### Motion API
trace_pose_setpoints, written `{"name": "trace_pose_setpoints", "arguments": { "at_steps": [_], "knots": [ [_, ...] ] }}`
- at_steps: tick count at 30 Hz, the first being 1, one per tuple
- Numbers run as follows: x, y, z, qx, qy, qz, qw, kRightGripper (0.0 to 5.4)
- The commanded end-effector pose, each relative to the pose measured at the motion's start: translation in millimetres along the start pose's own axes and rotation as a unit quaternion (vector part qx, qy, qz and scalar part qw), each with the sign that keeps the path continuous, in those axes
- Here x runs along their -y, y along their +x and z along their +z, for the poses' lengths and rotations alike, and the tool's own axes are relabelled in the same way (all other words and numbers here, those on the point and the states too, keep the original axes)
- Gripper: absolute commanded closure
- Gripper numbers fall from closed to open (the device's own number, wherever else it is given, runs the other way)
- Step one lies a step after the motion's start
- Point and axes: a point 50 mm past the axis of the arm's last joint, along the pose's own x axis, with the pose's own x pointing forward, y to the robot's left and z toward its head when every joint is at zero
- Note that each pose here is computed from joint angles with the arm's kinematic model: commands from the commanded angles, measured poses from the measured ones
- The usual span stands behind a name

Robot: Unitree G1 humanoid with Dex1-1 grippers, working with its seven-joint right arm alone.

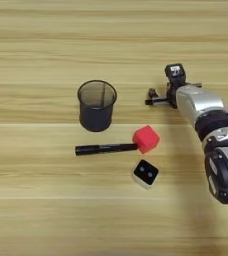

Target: Move the objects on the table

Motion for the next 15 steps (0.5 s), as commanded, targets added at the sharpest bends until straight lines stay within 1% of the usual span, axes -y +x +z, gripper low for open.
{"name": "trace_pose_setpoints", "arguments": {
  "at_steps": [1, 9, 12, 15],
  "knots": [
    [-0.7, -0.6, -22.7, -0.057, -0.005, -0.008, 0.9983, 0.06],
    [-5.0, -5.6, -30.5, -0.064, 0.009, 0.002, 0.9979, 0.06],
    [-6.4, -8.1, -32.5, -0.063, 0.009, 0.001, 0.998, 0.06],
    [-8.2, -10.5, -38.3, -0.066, 0.011, 0.003, 0.9978, 0.06]
  ]
}}
